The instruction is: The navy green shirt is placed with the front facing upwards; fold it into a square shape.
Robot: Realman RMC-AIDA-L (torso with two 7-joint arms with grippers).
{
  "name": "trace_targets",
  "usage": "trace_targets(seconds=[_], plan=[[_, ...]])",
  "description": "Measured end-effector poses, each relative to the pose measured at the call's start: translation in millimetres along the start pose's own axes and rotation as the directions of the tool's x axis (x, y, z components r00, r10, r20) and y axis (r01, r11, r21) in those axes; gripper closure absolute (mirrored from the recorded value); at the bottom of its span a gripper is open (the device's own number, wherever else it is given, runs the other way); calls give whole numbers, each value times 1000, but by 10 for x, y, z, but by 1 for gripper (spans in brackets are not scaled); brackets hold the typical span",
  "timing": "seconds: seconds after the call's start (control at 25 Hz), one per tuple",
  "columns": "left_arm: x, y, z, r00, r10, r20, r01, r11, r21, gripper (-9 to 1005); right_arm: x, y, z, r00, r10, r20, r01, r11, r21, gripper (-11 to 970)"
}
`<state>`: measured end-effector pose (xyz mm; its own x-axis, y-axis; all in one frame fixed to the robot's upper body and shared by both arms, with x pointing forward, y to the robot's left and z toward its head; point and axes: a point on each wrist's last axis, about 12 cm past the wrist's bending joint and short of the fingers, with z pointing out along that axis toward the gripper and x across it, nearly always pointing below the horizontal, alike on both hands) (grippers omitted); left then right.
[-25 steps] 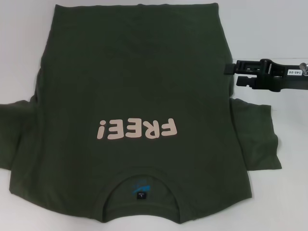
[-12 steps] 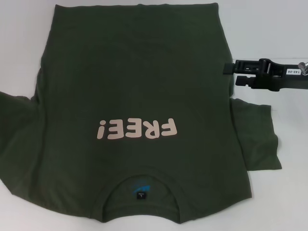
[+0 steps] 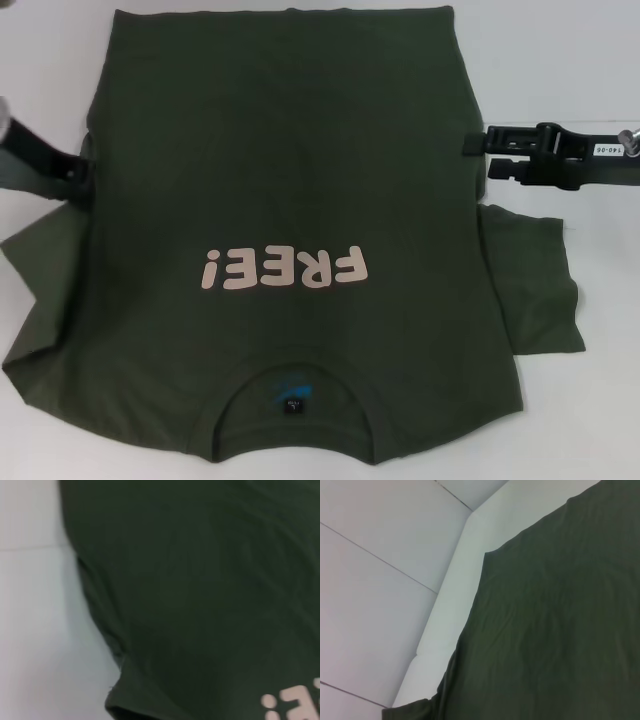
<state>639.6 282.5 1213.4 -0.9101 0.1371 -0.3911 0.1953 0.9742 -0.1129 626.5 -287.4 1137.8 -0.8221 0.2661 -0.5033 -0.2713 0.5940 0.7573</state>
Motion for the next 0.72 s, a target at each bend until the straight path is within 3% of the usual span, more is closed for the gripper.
trace_targets(seconds=[0.24,0.72], plan=[[-168,-226,150,999,-17,-43,18,999,32,991,8,-10,-7,1000,2,0,-2,1000,2,165],[-272,-344,337,1000,-22,0,22,997,68,974,-1,-1,7,1000,-2,-1,2,1000,5,164]])
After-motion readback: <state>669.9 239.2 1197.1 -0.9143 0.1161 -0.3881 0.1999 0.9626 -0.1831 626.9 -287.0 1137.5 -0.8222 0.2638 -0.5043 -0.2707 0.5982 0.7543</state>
